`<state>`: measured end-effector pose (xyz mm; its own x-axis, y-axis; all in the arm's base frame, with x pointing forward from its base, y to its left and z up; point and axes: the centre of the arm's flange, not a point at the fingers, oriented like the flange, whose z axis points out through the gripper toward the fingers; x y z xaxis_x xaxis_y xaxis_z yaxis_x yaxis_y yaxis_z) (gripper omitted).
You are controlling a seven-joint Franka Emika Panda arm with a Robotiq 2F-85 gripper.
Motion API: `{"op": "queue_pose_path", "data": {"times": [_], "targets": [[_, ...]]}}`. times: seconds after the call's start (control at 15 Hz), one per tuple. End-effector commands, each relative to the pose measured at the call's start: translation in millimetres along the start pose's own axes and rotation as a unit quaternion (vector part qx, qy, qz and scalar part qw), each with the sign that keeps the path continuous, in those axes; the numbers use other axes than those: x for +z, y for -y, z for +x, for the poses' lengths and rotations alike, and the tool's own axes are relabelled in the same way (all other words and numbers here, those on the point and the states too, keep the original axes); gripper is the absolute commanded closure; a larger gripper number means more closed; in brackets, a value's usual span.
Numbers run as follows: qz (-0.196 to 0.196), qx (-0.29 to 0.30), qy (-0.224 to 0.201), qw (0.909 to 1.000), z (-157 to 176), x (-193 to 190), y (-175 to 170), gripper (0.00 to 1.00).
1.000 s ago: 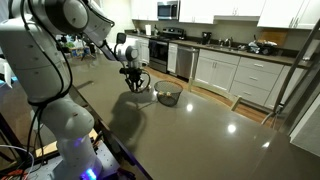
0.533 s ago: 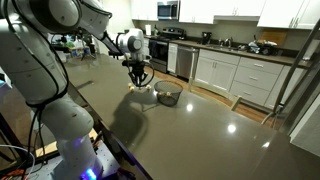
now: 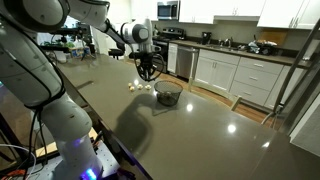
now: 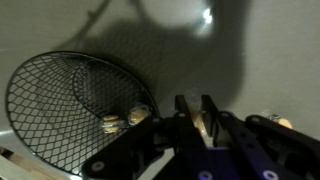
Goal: Place one hamburger toy inside the black basket
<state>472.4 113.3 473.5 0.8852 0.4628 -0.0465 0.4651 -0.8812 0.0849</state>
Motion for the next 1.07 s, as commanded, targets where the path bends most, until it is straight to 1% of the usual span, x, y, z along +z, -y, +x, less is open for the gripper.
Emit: {"op": "queue_pose_path", "data": {"times": [0.0,0.27,0.47,0.53,0.6,0.67,1.0], "targets": [[-0.038,0.009,-0.01,0.9992,-5,-11,-30,0.91],[-0.065,0.018,-0.031,0.9972,2,-6,-55,0.9],[-0.066,0.022,-0.045,0.9966,9,-4,-66,0.9],[-0.063,0.023,-0.046,0.9967,10,-4,-68,0.65],[-0.062,0.022,-0.049,0.9966,12,-2,-70,0.54],[-0.062,0.024,-0.049,0.9966,13,-2,-70,0.49],[-0.06,0.029,-0.052,0.9965,17,-7,-75,0.18]]}}
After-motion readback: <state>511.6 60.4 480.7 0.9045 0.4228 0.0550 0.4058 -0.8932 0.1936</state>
